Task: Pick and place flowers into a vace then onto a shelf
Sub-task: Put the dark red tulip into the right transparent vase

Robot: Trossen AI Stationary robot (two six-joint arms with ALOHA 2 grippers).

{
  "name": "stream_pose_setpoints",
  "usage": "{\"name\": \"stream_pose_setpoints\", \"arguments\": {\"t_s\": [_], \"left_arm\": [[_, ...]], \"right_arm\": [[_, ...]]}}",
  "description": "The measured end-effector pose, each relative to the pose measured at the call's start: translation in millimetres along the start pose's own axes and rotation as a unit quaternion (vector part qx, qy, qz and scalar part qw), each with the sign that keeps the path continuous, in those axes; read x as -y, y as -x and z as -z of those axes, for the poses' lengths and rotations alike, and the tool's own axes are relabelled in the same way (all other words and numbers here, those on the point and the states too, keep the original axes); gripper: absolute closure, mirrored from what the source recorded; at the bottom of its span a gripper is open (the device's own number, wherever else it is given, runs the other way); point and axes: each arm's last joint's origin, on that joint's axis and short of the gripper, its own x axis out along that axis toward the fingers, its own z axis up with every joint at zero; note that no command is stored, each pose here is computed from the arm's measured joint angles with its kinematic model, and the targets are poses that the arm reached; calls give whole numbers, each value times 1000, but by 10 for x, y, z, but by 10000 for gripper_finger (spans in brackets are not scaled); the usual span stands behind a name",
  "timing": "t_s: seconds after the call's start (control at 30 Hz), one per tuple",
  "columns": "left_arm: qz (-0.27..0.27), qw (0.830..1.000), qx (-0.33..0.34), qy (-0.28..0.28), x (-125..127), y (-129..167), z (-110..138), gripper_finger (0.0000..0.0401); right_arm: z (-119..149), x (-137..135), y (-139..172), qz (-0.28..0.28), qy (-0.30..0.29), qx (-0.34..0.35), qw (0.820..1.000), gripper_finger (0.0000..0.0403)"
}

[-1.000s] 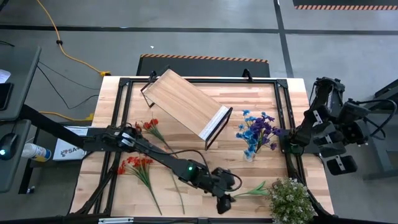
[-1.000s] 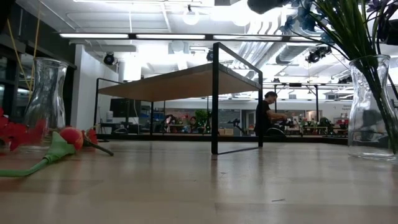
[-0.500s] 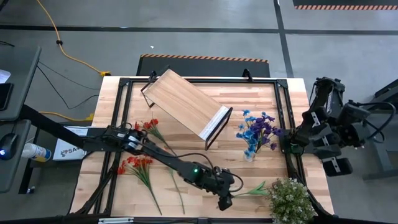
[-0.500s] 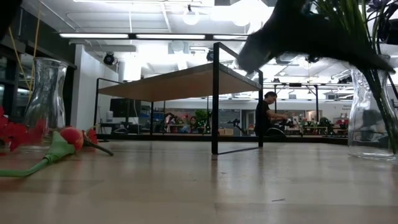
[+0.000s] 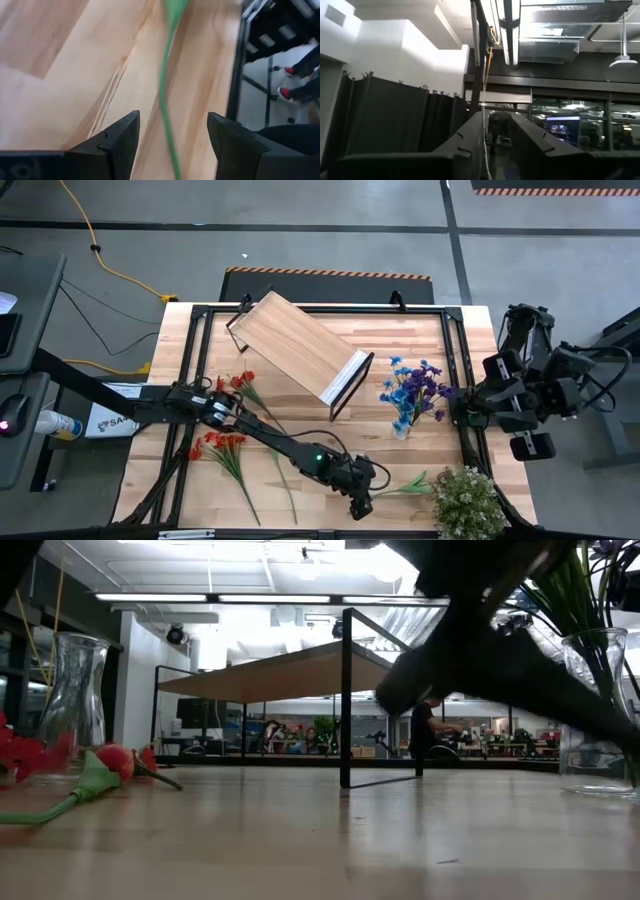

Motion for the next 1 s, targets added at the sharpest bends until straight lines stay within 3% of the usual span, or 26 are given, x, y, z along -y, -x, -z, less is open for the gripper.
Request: {"name": "stream_pose_setpoints", "arguments": {"t_s": [0.63, 0.87, 1.0], "left_arm": [[9, 999, -31, 5, 8, -185, 216, 138], [12, 999, -34, -14, -31, -273, 257, 196], [56, 997, -42, -18, -21, -364, 275, 227]], "right_arm": [[39, 6, 2, 33, 26, -43, 998, 320], [46, 3, 2, 34, 29, -47, 998, 320], [53, 3, 3, 37, 31, -53, 997, 320]]}}
